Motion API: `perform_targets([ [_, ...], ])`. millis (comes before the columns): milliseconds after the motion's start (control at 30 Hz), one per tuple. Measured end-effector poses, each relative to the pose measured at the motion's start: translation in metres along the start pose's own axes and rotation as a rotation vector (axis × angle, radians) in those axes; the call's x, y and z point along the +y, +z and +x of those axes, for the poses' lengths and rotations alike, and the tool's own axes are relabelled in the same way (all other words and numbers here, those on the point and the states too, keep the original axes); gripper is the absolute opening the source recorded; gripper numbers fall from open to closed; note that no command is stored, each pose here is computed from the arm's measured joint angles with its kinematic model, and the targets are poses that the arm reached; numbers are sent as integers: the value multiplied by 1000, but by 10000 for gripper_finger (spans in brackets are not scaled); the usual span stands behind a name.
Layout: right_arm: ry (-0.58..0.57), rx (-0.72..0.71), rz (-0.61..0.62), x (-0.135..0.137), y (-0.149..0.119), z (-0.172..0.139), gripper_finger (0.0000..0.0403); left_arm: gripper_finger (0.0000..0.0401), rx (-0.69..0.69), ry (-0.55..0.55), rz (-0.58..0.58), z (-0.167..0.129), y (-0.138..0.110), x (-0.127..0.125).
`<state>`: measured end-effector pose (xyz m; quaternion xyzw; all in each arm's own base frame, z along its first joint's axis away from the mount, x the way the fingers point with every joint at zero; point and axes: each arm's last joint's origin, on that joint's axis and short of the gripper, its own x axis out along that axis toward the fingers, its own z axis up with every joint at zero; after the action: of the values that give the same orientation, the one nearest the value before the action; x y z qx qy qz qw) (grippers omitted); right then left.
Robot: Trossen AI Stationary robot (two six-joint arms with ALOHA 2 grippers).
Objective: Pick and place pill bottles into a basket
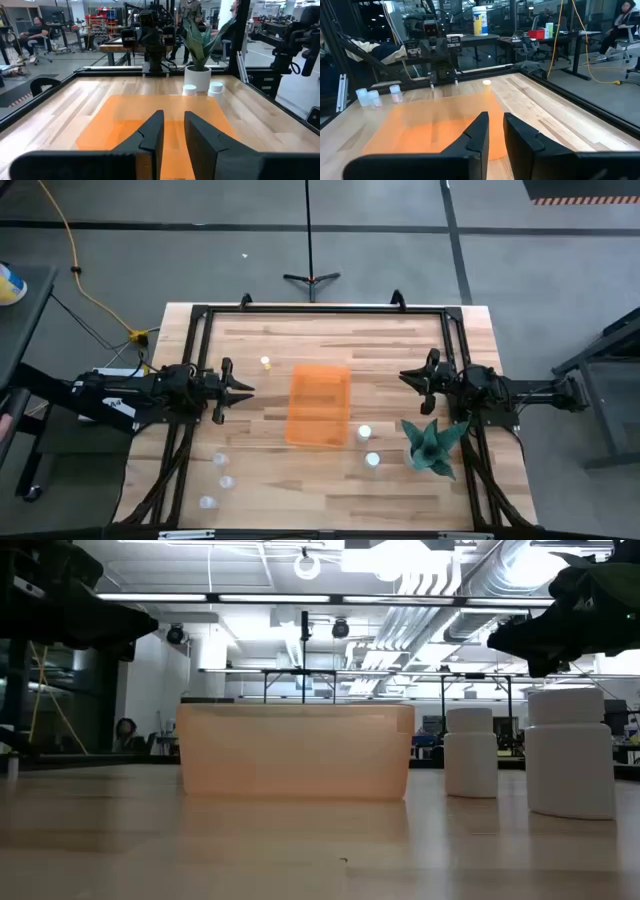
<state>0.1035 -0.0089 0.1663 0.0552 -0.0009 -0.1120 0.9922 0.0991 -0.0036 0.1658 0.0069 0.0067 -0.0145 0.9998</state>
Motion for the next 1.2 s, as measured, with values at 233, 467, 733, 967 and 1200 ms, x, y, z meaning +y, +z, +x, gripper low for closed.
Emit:
perform_targets([
  [233, 0, 0, 0, 0, 0, 0, 50, 111, 1, 0, 0, 0, 0, 0],
  [467, 0, 0, 0, 0, 0, 0, 51, 111, 0, 0, 0, 0, 0, 0],
  [733, 0, 0, 0, 0, 0, 0, 48, 111, 0, 0, 0, 0, 0, 0],
  [967, 0, 0, 0, 0, 0, 0, 52, 111, 1, 0, 0, 0, 0, 0],
  [1200, 0, 0, 0, 0, 0, 0, 47, 111, 0, 0, 0, 0, 0, 0],
])
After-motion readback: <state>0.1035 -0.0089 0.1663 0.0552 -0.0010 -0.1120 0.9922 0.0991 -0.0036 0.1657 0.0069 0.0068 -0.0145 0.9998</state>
